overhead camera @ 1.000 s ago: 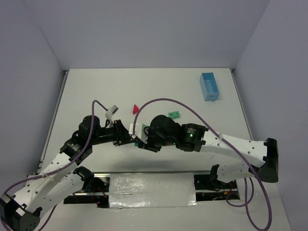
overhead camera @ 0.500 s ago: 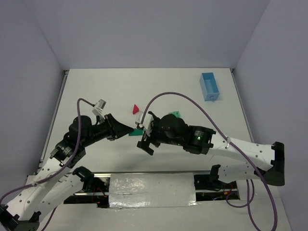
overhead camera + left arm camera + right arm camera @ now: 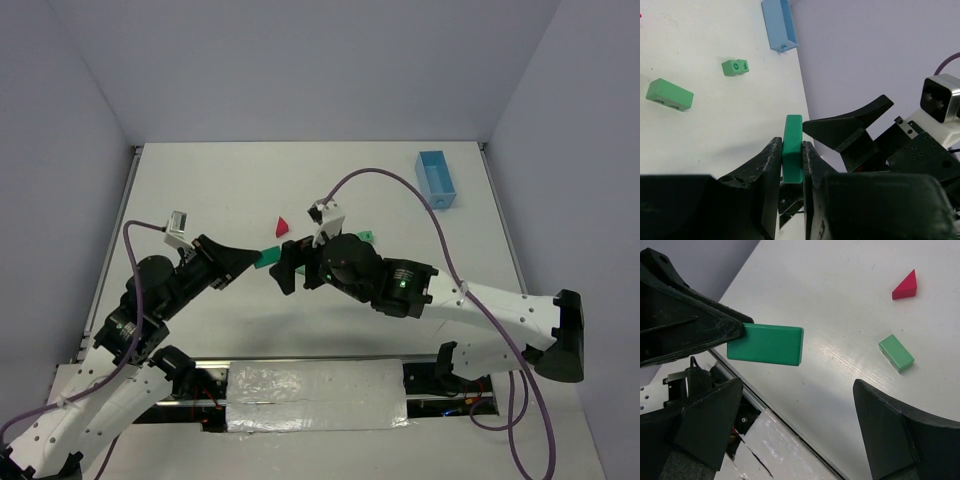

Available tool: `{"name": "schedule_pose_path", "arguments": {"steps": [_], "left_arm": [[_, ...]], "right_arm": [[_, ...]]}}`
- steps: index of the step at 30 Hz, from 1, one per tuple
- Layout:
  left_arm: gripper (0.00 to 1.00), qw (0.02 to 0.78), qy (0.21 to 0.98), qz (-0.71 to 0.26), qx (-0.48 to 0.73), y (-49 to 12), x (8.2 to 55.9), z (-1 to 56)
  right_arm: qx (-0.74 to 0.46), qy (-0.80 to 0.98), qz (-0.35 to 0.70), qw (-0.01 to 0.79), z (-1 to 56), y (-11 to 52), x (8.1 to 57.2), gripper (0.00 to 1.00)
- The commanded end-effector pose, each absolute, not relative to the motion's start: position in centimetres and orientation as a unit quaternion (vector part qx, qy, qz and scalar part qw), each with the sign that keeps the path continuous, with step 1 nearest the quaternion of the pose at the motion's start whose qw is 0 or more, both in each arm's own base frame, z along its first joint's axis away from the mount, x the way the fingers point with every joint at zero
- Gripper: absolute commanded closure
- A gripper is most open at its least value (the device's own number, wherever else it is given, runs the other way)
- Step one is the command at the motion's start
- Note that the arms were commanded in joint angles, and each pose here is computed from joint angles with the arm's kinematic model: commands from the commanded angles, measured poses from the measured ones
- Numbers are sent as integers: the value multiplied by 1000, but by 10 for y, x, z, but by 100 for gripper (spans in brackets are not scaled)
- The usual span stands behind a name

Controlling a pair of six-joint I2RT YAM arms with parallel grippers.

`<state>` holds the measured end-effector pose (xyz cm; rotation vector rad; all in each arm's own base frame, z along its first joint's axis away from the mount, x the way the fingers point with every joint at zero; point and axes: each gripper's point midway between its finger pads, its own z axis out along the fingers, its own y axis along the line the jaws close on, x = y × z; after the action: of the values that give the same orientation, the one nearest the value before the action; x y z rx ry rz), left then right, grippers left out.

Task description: Build the wood block tower

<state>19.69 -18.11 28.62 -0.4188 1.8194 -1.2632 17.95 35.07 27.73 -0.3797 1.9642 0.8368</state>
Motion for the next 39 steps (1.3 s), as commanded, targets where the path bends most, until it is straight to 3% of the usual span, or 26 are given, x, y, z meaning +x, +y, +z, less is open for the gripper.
{"name": "schedule_pose_path", "arguments": {"steps": [1,20,32,39], "left_arm": [[100,437,710,-518,-192,-178,201,307],[100,409,734,-498,-216,-177,202,298],[100,412,730,-501,-216,-177,202,304],[100,411,734,-495,-217,-176,202,299]], "right_arm": [[-101,777,389,484,312,369,189,3],[-154,787,356,480,303,402,192,19],[-174,786,354,475,294,407,188,14],[-156,781,351,493,301,405,195,26]]}}
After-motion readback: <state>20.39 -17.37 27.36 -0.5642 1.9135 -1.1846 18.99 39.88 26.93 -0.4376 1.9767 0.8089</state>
